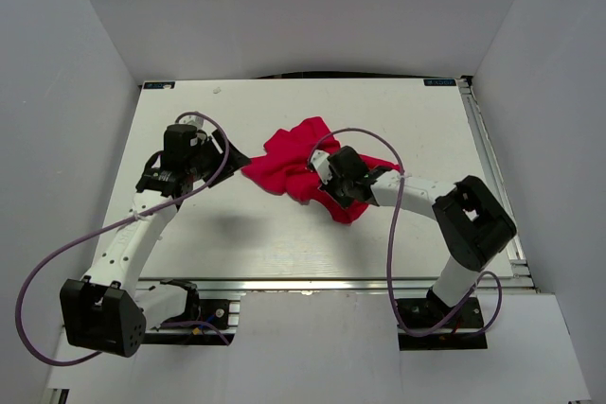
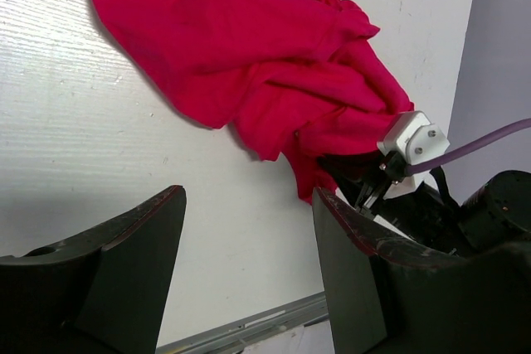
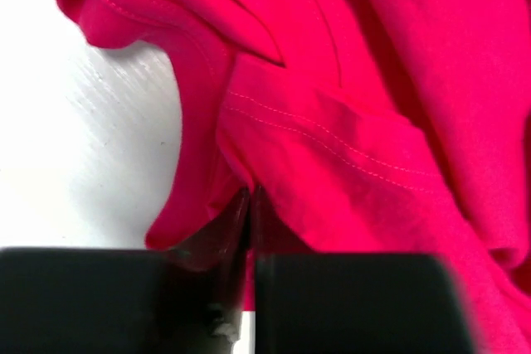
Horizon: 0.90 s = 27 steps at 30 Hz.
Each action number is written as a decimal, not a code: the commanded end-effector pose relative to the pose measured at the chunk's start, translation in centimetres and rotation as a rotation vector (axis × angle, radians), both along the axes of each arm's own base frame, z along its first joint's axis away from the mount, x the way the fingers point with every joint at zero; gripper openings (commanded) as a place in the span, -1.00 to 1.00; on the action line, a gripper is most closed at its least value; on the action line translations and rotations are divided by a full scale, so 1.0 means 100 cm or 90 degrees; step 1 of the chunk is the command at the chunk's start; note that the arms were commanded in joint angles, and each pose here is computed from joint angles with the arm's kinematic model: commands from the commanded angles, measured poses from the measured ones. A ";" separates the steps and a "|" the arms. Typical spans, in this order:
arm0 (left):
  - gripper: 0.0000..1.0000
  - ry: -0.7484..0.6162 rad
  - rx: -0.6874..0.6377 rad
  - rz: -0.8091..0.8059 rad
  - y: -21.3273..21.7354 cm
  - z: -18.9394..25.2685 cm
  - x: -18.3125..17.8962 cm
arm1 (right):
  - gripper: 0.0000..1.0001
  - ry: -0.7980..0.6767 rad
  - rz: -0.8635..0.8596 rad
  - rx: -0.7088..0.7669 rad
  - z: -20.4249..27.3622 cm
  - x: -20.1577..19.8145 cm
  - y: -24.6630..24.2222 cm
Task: Fold and stack the t-shirts
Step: Flatten out the tshirt
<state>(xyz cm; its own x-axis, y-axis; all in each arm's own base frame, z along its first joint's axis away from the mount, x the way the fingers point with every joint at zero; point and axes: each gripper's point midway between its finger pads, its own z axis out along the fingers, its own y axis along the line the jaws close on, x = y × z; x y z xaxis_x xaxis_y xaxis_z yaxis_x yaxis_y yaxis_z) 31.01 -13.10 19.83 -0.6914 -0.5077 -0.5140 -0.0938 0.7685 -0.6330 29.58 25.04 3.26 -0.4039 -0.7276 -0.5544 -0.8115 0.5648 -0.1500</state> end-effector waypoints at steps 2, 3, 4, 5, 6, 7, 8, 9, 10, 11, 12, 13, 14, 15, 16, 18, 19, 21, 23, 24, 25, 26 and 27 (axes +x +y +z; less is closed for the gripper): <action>0.46 -0.027 -0.011 -0.001 0.000 0.014 -0.002 | -1.00 -0.055 0.002 0.013 0.023 0.010 -0.001; 0.46 -0.029 -0.010 -0.002 0.000 0.014 -0.002 | -1.00 -0.063 0.003 0.017 0.029 0.011 -0.002; 0.46 -0.029 -0.010 -0.003 0.000 0.015 -0.002 | -1.00 -0.070 0.005 0.023 0.035 0.011 -0.002; 0.46 -0.030 -0.010 -0.003 0.000 0.015 -0.002 | -1.00 -0.089 0.001 0.039 0.052 0.016 -0.006; 0.46 -0.029 -0.012 -0.001 0.000 0.015 -0.003 | -1.00 -0.090 -0.001 0.047 0.060 0.016 -0.011; 0.46 -0.030 -0.011 -0.002 0.000 0.015 -0.003 | -1.00 -0.098 -0.007 0.054 0.069 0.020 -0.015; 0.46 -0.032 -0.011 -0.003 0.000 0.016 -0.003 | -1.00 -0.124 -0.029 0.067 0.090 0.033 -0.030; 0.46 -0.033 -0.012 -0.003 0.000 0.016 -0.003 | -1.00 -0.120 -0.039 0.077 0.098 0.035 -0.039; 0.46 -0.033 -0.011 -0.003 0.000 0.016 -0.002 | -1.00 -0.130 -0.054 0.084 0.107 0.042 -0.050; 0.46 -0.031 -0.012 -0.004 -0.001 0.015 -0.002 | -1.00 -0.152 -0.086 0.105 0.124 0.053 -0.073; 0.46 -0.030 -0.011 -0.005 -0.001 0.015 -0.001 | -1.00 -0.174 -0.087 0.111 0.134 0.059 -0.084; 0.46 -0.032 -0.012 -0.004 -0.001 0.015 0.000 | -1.00 -0.192 -0.097 0.109 0.140 0.062 -0.097; 0.46 -0.034 -0.015 -0.006 -0.002 0.016 0.001 | -1.00 -0.214 -0.122 0.102 0.146 0.065 -0.121; 0.46 -0.035 -0.016 -0.006 -0.002 0.016 0.002 | -1.00 -0.232 -0.124 0.091 0.149 0.067 -0.133; 0.46 -0.035 -0.018 -0.006 -0.003 0.016 0.004 | -1.00 -0.236 -0.134 0.086 0.148 0.068 -0.144; 0.46 -0.038 -0.020 -0.010 -0.005 0.017 0.007 | -1.00 -0.231 -0.179 0.068 0.138 0.067 -0.178; 0.46 -0.039 -0.020 -0.012 -0.005 0.018 0.008 | -1.00 -0.227 -0.194 0.066 0.134 0.067 -0.187; 0.46 -0.042 -0.023 -0.015 -0.007 0.020 0.010 | -1.00 -0.208 -0.243 0.058 0.119 0.064 -0.216; 0.46 -0.042 -0.021 -0.018 -0.007 0.020 0.011 | -1.00 -0.191 -0.260 0.047 0.110 0.060 -0.233; 0.46 -0.043 -0.021 -0.020 -0.008 0.020 0.011 | -0.72 -0.175 -0.239 0.057 0.106 0.055 -0.228; 0.46 -0.042 -0.020 -0.021 -0.008 0.020 0.012 | -0.64 -0.165 -0.240 0.058 0.103 0.052 -0.233; 0.46 -0.043 -0.021 -0.022 -0.008 0.021 0.012 | -0.57 -0.149 -0.224 0.056 0.101 0.044 -0.234; 0.46 -0.043 -0.021 -0.022 -0.008 0.021 0.012 | -0.38 -0.142 -0.185 0.084 0.104 0.040 -0.223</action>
